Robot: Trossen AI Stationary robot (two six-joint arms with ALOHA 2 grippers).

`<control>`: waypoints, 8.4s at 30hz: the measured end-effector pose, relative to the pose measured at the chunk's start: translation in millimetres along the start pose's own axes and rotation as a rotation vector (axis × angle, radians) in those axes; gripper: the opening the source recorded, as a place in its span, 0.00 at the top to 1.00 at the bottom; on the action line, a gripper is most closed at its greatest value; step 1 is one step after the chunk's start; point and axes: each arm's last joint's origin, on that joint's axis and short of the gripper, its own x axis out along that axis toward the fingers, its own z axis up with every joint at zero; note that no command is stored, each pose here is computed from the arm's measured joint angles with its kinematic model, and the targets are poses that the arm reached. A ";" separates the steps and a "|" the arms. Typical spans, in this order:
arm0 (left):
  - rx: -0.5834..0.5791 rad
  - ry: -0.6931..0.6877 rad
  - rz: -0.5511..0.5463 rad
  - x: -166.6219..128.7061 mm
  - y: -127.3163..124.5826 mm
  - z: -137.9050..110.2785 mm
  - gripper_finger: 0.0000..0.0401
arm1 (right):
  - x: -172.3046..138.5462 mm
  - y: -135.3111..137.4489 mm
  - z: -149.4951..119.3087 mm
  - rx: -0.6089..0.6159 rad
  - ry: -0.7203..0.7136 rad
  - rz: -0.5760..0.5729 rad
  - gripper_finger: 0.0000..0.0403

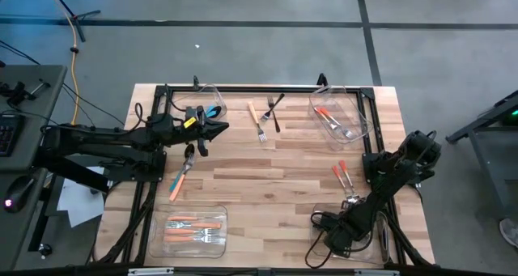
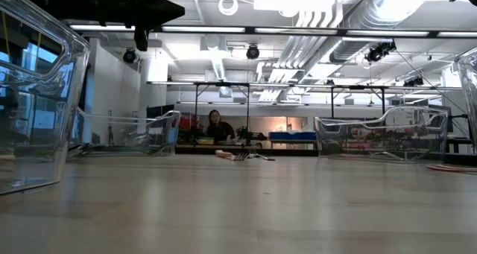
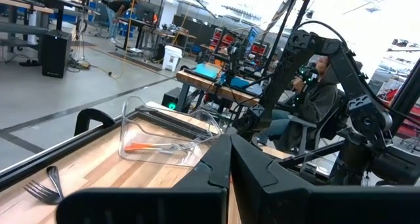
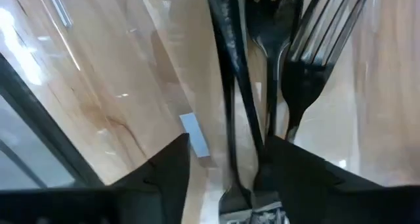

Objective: Sort silverware by color (type)
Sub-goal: Put the light orange fork into the bottom left transparent bin

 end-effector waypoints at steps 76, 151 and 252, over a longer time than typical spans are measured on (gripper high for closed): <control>0.129 -0.013 -0.045 9.2 -13.8 35.3 1.00 | -175.3 -207.3 113.1 -0.101 -1.510 0.459 0.56; -0.260 1.264 0.755 -28.5 -19.2 -57.2 0.57 | -177.3 -212.8 130.2 -0.237 -1.585 0.335 1.00; 0.006 -0.046 -0.133 59.8 -25.8 41.6 1.00 | -197.0 -208.3 125.2 -0.210 -1.728 0.550 1.00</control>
